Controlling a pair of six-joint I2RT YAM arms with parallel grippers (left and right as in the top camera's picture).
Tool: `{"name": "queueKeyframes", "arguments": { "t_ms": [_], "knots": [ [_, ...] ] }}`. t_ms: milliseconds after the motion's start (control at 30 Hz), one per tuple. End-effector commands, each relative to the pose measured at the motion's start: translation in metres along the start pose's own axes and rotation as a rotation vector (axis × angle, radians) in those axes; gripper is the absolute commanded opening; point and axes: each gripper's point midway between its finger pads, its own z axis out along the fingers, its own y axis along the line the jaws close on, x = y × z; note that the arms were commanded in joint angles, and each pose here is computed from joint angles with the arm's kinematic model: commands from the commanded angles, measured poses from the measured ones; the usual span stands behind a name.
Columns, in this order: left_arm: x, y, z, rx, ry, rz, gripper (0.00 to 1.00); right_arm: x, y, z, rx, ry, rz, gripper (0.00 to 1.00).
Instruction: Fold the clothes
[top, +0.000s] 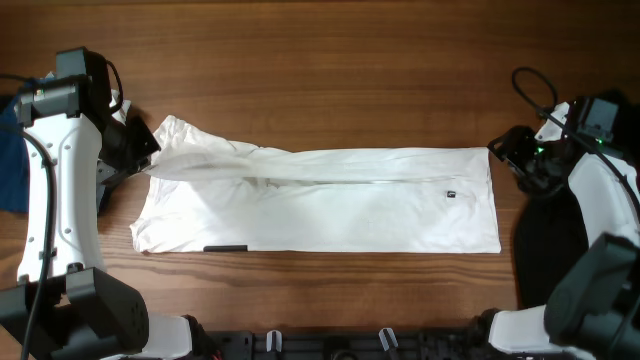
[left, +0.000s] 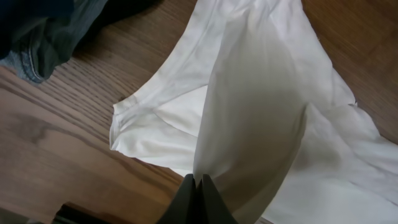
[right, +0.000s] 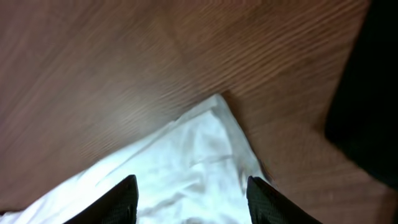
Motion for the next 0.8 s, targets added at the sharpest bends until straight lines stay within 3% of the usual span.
{"name": "queueKeyframes", "arguments": {
  "t_ms": [0, 67, 367, 433, 533, 767],
  "knots": [
    [-0.007, -0.001, -0.005, 0.013, -0.039, -0.012, 0.04, 0.000, -0.010, 0.034, -0.001, 0.025, 0.025, 0.54],
    [-0.009, -0.003, -0.006, 0.019, -0.048, -0.012, 0.04, 0.001, -0.009, 0.050, -0.034, 0.047, 0.028, 0.38],
    [-0.014, -0.004, -0.006, 0.027, -0.067, -0.013, 0.04, 0.009, 0.005, 0.072, -0.106, 0.080, -0.073, 0.28],
    [-0.014, -0.004, -0.006, 0.026, -0.067, -0.013, 0.04, 0.007, 0.001, 0.073, -0.086, 0.071, -0.073, 0.04],
    [-0.014, -0.004, -0.006, 0.026, -0.067, -0.012, 0.04, -0.001, 0.006, 0.065, -0.098, 0.051, -0.081, 0.04],
    [-0.016, -0.005, -0.006, 0.028, -0.074, -0.013, 0.04, -0.031, 0.051, -0.023, -0.216, -0.138, -0.126, 0.04]
  ]
}}
